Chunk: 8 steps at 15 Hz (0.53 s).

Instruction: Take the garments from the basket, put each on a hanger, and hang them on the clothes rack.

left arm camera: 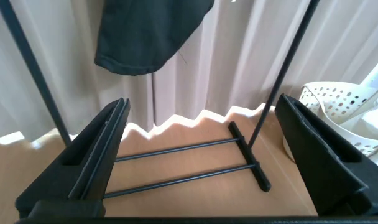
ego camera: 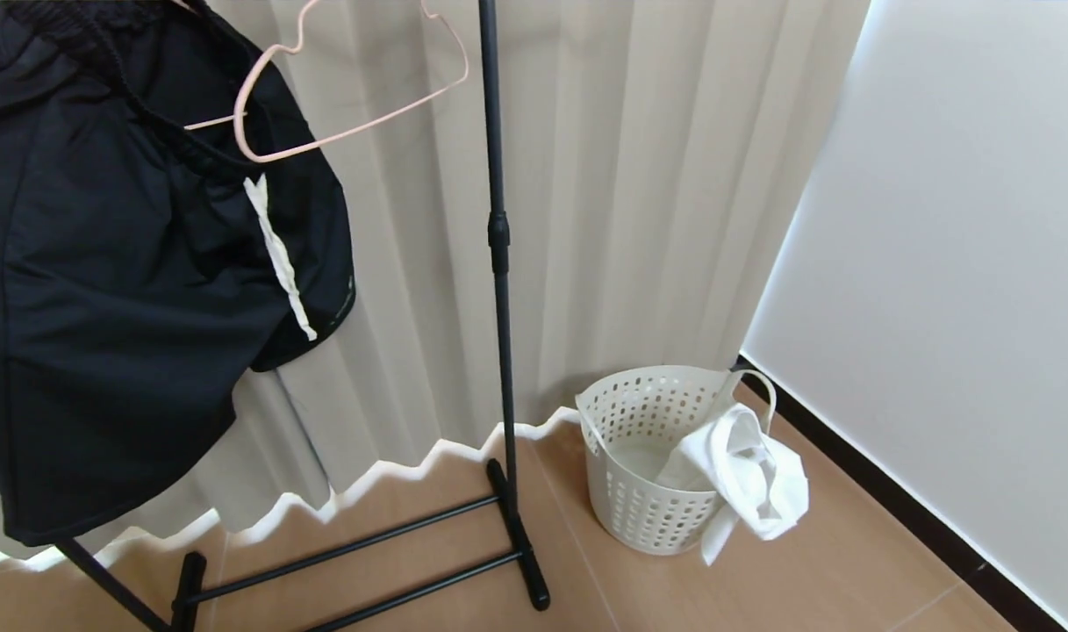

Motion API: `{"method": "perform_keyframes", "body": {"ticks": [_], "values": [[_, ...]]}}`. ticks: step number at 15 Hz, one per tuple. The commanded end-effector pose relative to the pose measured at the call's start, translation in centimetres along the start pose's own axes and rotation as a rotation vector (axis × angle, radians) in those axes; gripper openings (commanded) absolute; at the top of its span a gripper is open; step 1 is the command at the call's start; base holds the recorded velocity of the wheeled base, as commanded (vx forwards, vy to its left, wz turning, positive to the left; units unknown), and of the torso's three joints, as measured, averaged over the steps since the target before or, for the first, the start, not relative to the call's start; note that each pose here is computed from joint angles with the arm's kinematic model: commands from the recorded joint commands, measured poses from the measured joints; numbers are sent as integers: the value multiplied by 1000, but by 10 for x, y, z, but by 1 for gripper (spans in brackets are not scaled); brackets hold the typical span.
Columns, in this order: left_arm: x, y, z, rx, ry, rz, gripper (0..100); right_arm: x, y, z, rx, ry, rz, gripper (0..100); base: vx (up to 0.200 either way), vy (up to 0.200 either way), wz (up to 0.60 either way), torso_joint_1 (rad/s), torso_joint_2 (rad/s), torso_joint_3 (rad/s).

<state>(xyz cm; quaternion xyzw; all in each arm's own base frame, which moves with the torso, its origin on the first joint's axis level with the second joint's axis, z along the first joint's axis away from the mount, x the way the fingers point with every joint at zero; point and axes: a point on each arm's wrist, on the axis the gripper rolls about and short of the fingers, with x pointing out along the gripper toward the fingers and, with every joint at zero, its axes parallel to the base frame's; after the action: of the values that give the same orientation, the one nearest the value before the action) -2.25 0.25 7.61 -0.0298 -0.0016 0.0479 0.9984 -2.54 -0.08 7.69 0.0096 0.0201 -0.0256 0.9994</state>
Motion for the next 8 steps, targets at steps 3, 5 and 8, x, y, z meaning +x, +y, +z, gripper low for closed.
{"method": "perform_keyframes", "body": {"ticks": [3,5,8], "values": [[0,0,0,0,0,1,100,0,0,0,0,-1,2,100,0,-200,0,2,2,5],[0,0,0,0,-1,1,100,0,0,0,0,1,2,100,0,-200,0,0,2,2],[0,0,0,0,-1,1,100,0,0,0,0,-1,2,100,67,-200,0,1,1,4]]}}
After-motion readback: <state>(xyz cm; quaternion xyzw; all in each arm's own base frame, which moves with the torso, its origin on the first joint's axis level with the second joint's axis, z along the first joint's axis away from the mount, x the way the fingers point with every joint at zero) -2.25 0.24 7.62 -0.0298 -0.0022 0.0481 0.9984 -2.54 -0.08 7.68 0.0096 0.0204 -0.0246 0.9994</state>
